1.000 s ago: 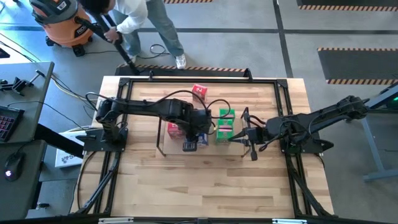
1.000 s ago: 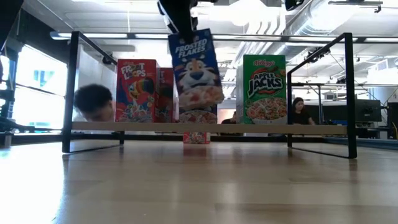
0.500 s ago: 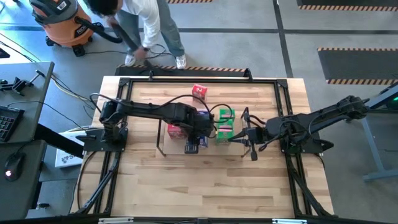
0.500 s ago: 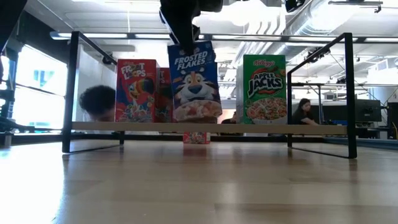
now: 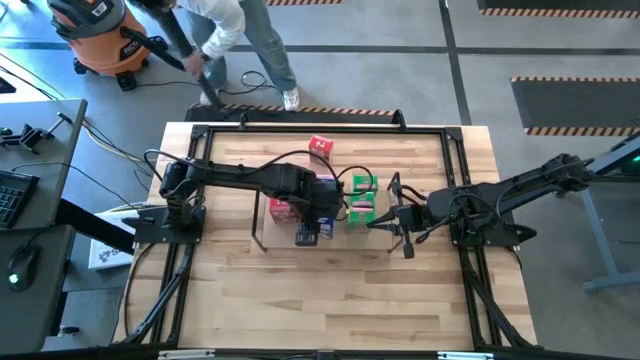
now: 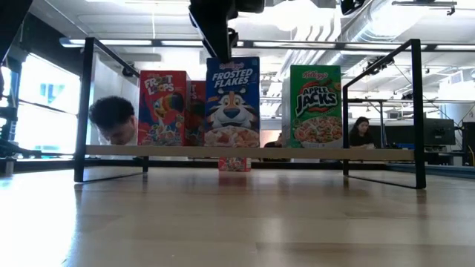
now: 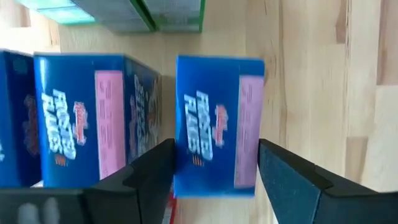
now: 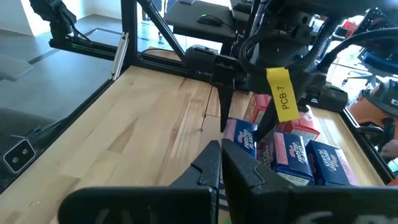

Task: Stack cereal on shelf
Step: Put the blue cereal box on the shelf aligned with the other blue cereal boxes, then put the red cereal box on the shelf aligned with the other red cereal boxes

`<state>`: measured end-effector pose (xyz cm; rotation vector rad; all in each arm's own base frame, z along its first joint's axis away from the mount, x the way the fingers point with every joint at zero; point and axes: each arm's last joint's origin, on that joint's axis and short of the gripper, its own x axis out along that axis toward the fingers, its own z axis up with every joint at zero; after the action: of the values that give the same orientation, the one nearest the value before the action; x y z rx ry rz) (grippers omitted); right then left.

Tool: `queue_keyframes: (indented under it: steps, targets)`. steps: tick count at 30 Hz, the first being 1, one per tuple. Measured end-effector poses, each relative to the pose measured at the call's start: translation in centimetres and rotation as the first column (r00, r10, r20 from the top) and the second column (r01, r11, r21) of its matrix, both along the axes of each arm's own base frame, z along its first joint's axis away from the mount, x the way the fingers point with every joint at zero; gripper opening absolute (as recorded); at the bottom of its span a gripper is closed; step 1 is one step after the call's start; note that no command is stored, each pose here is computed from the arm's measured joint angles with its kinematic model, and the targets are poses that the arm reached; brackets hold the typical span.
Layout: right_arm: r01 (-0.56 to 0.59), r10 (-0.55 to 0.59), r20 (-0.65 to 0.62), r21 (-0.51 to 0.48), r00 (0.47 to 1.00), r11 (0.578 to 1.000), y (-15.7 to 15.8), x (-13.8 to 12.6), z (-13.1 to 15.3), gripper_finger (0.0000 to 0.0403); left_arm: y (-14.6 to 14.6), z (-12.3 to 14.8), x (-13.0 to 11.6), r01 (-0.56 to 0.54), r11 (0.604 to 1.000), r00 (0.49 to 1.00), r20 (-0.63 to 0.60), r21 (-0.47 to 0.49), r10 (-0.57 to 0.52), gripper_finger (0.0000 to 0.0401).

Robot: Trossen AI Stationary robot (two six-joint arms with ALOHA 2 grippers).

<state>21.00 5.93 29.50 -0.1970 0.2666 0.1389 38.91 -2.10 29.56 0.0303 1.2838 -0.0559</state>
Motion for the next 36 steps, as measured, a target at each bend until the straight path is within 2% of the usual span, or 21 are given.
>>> queue_keyframes:
  steps: [7, 10, 15, 21, 22, 24, 27, 31, 33, 36]
  targets:
    - [0.0, 0.0, -0.001, 0.0, 1.0, 1.0, 0.0, 0.0, 0.0, 0.0, 0.0, 3.4, -0.8, 0.009, 0.997, 0.997, 0.072, 0.071, -0.014, 0.0209]
    - [0.0, 0.0, -0.005, -0.002, 1.0, 1.0, 0.0, 0.0, -0.1, 0.0, -0.2, 5.4, -2.0, -0.001, 0.997, 0.983, 0.183, 0.071, -0.012, 0.0198]
    - [0.013, -0.013, -0.005, -0.009, 1.0, 1.0, -0.1, 0.0, -0.1, 0.0, -0.6, 5.1, -4.5, -0.023, 0.997, 0.937, 0.35, 0.07, -0.003, 0.017]
    - [0.082, -0.081, 0.002, -0.012, 0.997, 0.997, -1.0, 0.2, 0.0, 0.0, 0.6, 3.1, -8.3, -0.085, 0.996, 0.775, 0.629, 0.006, 0.062, 0.0136]
    - [0.093, -0.093, 0.004, -0.011, 0.996, 0.996, -1.2, 0.3, 0.0, 0.0, 0.9, 2.6, -9.0, -0.1, 0.995, 0.752, 0.655, -0.002, 0.077, 0.0132]
    - [0.119, -0.119, 0.004, -0.001, 0.993, 0.993, -1.7, 0.4, 0.0, 0.0, 1.9, 2.5, -10.0, -0.136, 0.99, 0.67, 0.733, -0.032, 0.116, 0.0124]
    - [0.191, -0.191, 0.006, 0.028, 0.982, 0.981, -2.8, 0.6, 0.1, 0.0, 3.7, 2.0, -11.5, -0.214, 0.973, 0.608, 0.767, -0.09, 0.205, 0.0117]
    - [0.273, -0.273, 0.002, 0.055, 0.962, 0.961, -4.5, 0.8, 0.0, 0.0, 6.4, 1.4, -12.4, -0.348, 0.921, 0.583, 0.729, -0.174, 0.358, 0.0115]
    - [0.306, -0.307, 0.012, 0.06, 0.952, 0.95, -5.3, 1.0, 0.1, 0.0, 7.8, 0.9, -12.6, -0.39, 0.908, 0.6, 0.707, -0.151, 0.375, 0.0115]
    - [0.341, -0.342, 0.006, 0.064, 0.94, 0.938, -6.5, 1.3, -0.1, 0.0, 9.9, 0.1, -12.6, -0.382, 0.916, 0.634, 0.686, -0.122, 0.357, 0.0112]
